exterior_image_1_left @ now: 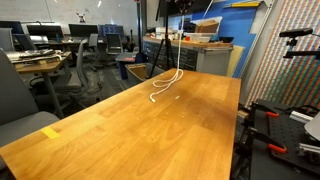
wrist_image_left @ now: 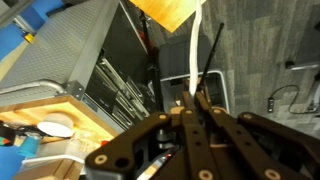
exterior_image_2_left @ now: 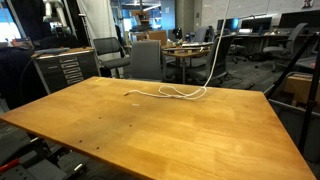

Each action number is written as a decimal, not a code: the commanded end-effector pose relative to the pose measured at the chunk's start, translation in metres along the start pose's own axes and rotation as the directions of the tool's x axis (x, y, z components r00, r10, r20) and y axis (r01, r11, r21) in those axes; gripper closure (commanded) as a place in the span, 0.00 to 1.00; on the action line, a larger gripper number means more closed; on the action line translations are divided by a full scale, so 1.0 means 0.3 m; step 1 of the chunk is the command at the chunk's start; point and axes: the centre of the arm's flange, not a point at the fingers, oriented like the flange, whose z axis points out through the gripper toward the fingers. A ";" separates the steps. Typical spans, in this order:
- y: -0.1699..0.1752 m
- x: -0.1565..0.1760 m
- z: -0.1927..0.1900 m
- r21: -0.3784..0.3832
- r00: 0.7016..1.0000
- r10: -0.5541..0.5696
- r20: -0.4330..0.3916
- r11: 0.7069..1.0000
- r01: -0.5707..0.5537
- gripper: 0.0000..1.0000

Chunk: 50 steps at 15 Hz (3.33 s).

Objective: Tie a knot using the rope

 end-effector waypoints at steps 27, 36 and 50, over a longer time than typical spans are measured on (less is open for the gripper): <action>-0.468 -0.680 0.462 0.102 0.377 -0.874 0.308 0.424 0.900 0.00; -0.641 -0.686 0.315 0.286 0.431 -0.874 0.223 0.482 0.829 0.00; -0.040 -0.596 0.349 0.351 0.209 -0.935 -0.286 0.101 0.931 0.00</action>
